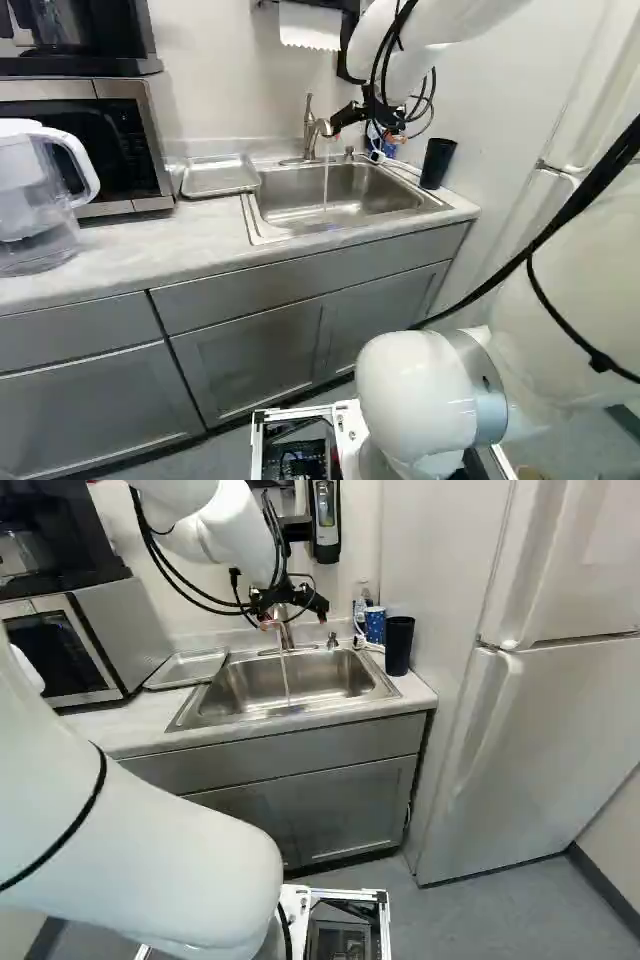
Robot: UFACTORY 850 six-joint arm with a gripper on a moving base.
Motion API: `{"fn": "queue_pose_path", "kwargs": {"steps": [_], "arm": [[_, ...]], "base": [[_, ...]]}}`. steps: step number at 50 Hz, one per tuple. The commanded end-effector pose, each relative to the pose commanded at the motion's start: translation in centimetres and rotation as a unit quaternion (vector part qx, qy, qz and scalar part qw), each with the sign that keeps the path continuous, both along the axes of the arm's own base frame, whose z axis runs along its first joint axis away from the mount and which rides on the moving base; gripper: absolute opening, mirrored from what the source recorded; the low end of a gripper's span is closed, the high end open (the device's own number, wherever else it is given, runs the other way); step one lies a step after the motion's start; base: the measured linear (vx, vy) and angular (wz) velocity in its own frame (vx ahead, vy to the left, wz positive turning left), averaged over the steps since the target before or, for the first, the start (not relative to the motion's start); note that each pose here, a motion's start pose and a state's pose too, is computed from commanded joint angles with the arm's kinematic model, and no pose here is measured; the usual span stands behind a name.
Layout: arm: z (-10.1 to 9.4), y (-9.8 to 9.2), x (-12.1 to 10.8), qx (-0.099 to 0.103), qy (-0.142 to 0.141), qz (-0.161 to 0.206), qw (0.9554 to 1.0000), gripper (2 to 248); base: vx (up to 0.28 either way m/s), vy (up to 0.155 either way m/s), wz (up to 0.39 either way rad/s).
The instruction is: Rinse the cup and place it in the tray
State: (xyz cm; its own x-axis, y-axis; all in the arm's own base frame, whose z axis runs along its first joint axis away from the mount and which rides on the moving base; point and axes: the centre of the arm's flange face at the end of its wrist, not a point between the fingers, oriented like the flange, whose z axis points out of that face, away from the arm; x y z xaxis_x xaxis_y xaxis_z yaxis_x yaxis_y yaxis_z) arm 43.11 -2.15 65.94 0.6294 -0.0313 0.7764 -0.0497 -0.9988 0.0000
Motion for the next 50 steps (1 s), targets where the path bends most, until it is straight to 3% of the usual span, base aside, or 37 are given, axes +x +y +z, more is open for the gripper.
{"fn": "queue_pose_path", "kwargs": {"steps": [50], "arm": [[0.0, -6.6, -0.8, 0.0, 0.0, -0.077, 0.997, 247]], "base": [[0.0, 0.0, 0.0]]}}
